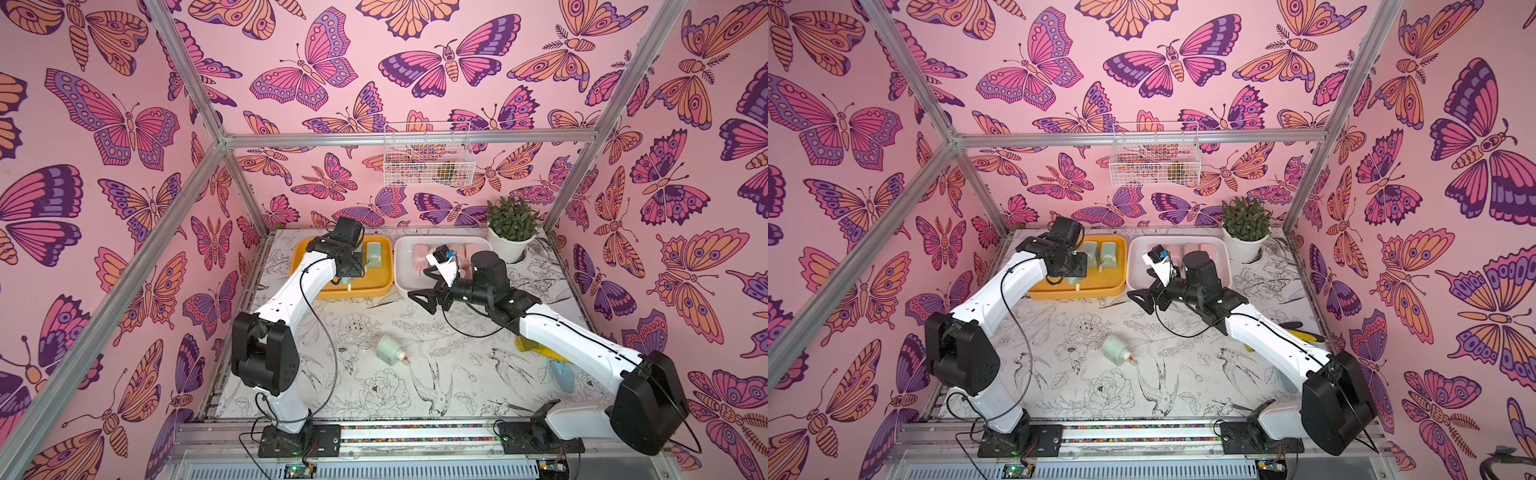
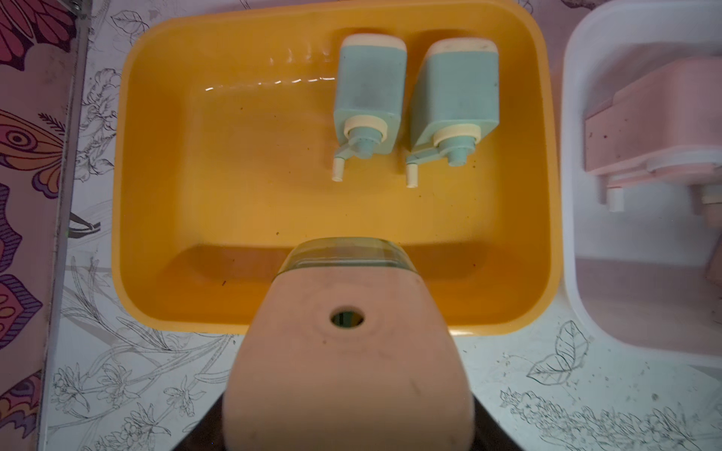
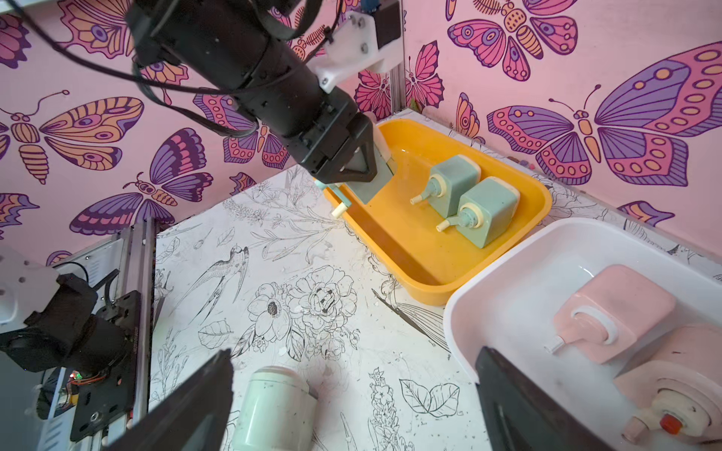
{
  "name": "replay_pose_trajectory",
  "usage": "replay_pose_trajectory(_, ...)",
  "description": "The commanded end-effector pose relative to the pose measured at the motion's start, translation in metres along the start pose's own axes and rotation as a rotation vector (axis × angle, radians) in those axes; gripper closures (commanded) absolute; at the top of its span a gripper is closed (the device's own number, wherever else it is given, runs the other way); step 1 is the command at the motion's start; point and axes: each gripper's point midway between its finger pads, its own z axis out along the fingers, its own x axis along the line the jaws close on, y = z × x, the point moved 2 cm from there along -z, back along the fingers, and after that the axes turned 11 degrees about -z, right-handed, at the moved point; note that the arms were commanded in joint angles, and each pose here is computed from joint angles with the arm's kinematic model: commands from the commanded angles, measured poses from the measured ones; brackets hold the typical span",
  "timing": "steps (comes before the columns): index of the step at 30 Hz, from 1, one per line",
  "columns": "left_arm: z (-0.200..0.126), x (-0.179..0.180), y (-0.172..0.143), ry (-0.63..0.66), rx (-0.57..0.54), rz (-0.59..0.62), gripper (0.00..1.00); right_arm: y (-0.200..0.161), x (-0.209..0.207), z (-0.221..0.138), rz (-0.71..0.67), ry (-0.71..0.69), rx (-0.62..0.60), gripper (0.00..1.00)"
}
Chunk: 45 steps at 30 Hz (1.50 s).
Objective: Place the pencil sharpeners by color into the storage box
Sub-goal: Place the pencil sharpener in the storage box.
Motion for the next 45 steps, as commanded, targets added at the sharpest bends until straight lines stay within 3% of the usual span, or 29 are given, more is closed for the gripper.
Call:
replay_pose_trajectory(1,0.009,0.01,0.016,0.028,-0.011,0.089,1.0,0.014,0.002,-0.007,-0.01,-0.006,-0.003,0.01)
replay_pose_trajectory(6,0.031,0.014,0.026,0.037,0.025,0.173,1.0,0.01,0.007,-0.007,-0.016,0.016,0.039,0.01)
replay_pose_trajectory(14,0.056,0.044,0.052,0.089,0.026,0.13,1.0,0.004,0.002,-0.012,-0.011,-0.052,0.072,0.01)
replay_pose_trajectory(19,0.076,0.053,0.061,0.069,0.058,0.156,1.0,0.011,0.011,-0.015,-0.007,-0.015,0.038,0.01)
replay_pose_trajectory(30,0.116,0.041,0.094,0.007,0.032,0.121,1.0,0.036,0.023,-0.028,-0.009,0.025,-0.062,0.01)
replay_pose_trajectory(45,0.162,0.025,0.086,-0.06,0.126,0.112,1.0,0.036,0.025,-0.037,-0.015,-0.001,-0.047,0.01)
